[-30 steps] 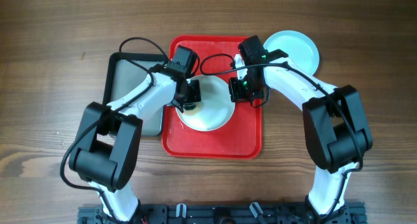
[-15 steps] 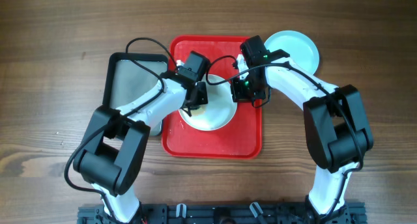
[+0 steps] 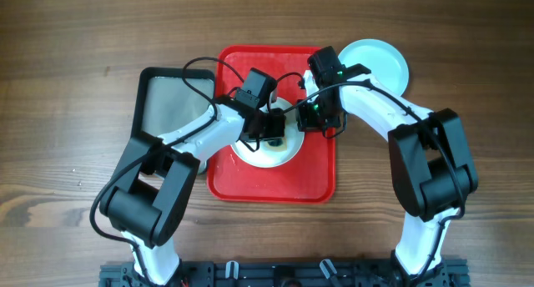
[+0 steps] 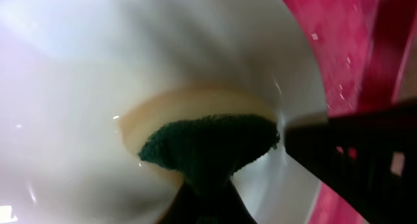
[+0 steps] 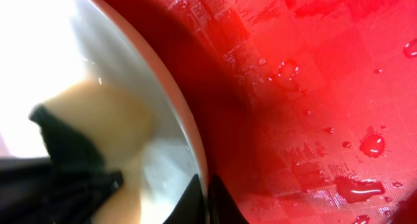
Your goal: Clean dirty plates on tray and stack at the side
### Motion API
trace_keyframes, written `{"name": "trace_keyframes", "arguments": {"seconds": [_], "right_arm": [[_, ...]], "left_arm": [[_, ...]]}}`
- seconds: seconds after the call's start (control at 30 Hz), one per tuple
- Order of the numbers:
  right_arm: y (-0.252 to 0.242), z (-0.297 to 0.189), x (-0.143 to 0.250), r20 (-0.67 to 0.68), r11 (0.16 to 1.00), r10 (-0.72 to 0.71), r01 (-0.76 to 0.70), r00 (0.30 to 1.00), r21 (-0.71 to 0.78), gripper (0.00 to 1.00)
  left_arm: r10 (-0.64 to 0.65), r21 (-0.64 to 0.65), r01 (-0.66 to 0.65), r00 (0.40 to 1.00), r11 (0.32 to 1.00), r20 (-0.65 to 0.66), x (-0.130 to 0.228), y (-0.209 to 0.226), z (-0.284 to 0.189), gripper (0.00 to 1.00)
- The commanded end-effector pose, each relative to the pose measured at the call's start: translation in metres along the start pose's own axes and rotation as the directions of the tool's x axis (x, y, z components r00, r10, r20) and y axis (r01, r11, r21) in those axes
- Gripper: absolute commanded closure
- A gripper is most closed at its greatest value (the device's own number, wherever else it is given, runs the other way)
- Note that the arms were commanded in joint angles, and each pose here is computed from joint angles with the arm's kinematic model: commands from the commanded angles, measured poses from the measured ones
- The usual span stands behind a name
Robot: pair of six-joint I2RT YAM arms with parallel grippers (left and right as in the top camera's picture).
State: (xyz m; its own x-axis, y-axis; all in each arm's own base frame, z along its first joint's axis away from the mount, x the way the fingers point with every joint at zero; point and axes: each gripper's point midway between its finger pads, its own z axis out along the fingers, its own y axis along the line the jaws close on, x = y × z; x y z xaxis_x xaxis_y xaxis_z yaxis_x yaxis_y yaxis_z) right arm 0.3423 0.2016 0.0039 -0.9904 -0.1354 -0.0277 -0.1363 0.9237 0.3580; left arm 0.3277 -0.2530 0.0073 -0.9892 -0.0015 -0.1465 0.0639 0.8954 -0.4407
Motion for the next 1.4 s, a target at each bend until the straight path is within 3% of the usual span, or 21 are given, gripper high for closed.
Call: {"name": "trace_keyframes", "arguments": {"seconds": [0.0, 0.27, 0.57, 0.8, 1.0, 1.17, 1.37], "right_arm": [[0.014, 0.0, 0.003, -0.005, 0.999, -0.013, 0.013, 1.0, -0.052, 0.96], [0.013, 0.0, 0.003, -0.005, 0.999, -0.013, 0.013, 1.0, -0.052, 0.96], [0.013, 0.0, 0.003, -0.006, 0.999, -0.012, 0.012, 1.0, -0.052, 0.96], [0.013, 0.0, 0.003, -0.006, 0.999, -0.016, 0.016, 1.0, -0.051, 0.96], [0.013, 0.0, 0.003, -0.005, 0.999, -0.016, 0.016, 1.0, -0.048, 0.96], [0.013, 0.0, 0.003, -0.005, 0.999, -0.016, 0.016, 1.0, -0.049, 0.96], [0.013, 0.0, 0.004, -0.008, 0.999, -0.015, 0.014, 1.0, -0.048, 0.96]], "left_arm": [[0.026, 0.08, -0.019, 0.996, 0.997, -0.08, 0.013, -0.007, -0.005, 0.96], [0.004, -0.01, -0.003, 0.994, 1.0, 0.11, -0.022, 0.005, -0.08, 0.96], [0.0, -0.277, 0.023, 0.997, 0.961, 0.08, -0.003, 0.059, -0.056, 0.96], [0.021, -0.296, -0.002, 0.998, 0.955, 0.06, -0.003, 0.071, -0.035, 0.96], [-0.011, -0.322, 0.005, 1.0, 0.947, -0.017, 0.017, 0.078, -0.037, 0.96], [-0.014, -0.207, -0.002, 0.997, 0.978, -0.08, 0.03, 0.054, -0.03, 0.96], [0.011, -0.131, -0.019, 0.998, 0.991, -0.063, 0.033, 0.02, -0.019, 0.95]]}}
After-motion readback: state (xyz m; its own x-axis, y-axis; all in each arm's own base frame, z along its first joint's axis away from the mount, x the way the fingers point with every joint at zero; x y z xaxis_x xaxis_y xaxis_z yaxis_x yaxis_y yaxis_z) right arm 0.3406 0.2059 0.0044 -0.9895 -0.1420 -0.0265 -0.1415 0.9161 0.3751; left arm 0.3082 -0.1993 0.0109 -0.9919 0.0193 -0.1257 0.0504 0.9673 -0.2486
